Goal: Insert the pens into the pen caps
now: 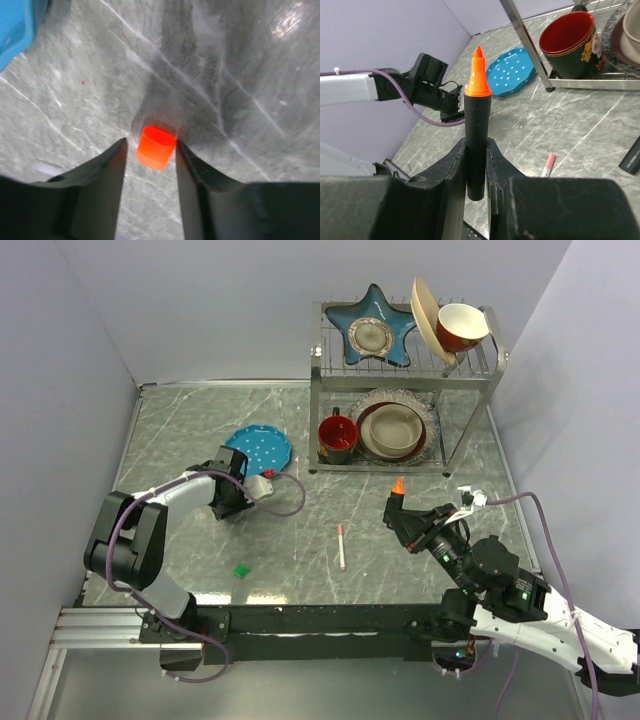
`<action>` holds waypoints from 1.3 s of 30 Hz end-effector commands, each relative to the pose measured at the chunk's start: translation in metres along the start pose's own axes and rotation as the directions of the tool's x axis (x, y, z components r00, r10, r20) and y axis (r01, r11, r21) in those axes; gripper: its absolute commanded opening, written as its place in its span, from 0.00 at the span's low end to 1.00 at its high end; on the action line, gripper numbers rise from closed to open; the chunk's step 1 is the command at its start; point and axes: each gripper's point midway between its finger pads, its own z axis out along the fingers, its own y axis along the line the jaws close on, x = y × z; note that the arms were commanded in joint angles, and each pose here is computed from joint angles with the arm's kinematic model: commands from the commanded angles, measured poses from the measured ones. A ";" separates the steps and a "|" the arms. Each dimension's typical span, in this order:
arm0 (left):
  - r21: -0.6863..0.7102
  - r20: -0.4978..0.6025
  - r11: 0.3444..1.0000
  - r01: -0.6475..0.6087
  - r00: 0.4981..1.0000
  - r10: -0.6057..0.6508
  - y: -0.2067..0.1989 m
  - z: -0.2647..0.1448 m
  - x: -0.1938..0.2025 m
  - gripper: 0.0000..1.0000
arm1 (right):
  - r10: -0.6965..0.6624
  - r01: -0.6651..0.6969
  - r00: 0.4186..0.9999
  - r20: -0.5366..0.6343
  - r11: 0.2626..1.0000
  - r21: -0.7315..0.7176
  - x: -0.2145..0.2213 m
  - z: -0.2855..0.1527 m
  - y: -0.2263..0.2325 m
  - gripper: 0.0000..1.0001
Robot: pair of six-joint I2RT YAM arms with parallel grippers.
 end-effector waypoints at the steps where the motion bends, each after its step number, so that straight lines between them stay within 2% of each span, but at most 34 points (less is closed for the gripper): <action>1: 0.020 0.061 0.997 0.076 0.995 -0.077 -0.001 -0.008 -0.014 0.43 | 0.042 -0.040 0.998 0.042 0.998 -0.048 -0.025 -0.007 0.015 0.00; 6: 0.041 0.037 0.994 0.104 0.994 -0.105 -0.007 -0.005 -0.014 0.41 | 0.045 -0.042 0.997 0.058 0.998 -0.048 -0.034 -0.014 0.014 0.00; 10: 0.064 0.031 0.988 0.143 0.989 -0.146 -0.013 -0.007 -0.015 0.32 | 0.050 -0.046 0.996 0.069 0.998 -0.049 -0.039 -0.018 0.013 0.00; 15: 0.082 0.029 0.983 0.165 0.985 -0.168 -0.028 -0.011 -0.013 0.25 | 0.048 -0.045 0.998 0.048 0.997 -0.066 -0.036 -0.016 0.019 0.00; 17: 0.086 0.035 0.981 0.176 0.983 -0.179 -0.033 -0.011 -0.014 0.27 | 0.047 -0.044 0.998 0.040 0.996 -0.071 -0.036 -0.015 0.021 0.00; 18: 0.098 0.040 0.979 0.178 0.982 -0.183 -0.037 -0.011 -0.015 0.39 | 0.048 -0.045 0.998 0.039 0.997 -0.070 -0.036 -0.014 0.022 0.00; 19: 0.094 0.034 0.980 0.176 0.983 -0.180 -0.038 -0.010 -0.013 0.44 | 0.048 -0.045 0.998 0.036 0.996 -0.074 -0.036 -0.014 0.023 0.00; 26: 0.099 0.012 0.984 0.145 0.989 -0.147 -0.040 -0.003 -0.012 0.51 | 0.071 -0.068 0.997 0.027 0.994 -0.087 -0.036 -0.019 0.024 0.00; 28: 0.111 0.005 0.984 0.141 0.990 -0.143 -0.042 -0.001 -0.012 0.51 | 0.074 -0.071 0.997 0.028 0.994 -0.080 -0.036 -0.020 0.022 0.00; 34: 0.161 -0.032 0.974 0.161 0.987 -0.158 -0.050 0.006 -0.010 0.43 | 0.076 -0.073 0.996 0.043 0.995 -0.074 -0.040 -0.024 0.018 0.00; 39: 0.176 -0.011 0.964 0.199 0.980 -0.200 -0.055 0.003 -0.014 0.36 | 0.082 -0.078 0.996 0.040 0.993 -0.086 -0.042 -0.024 0.022 0.00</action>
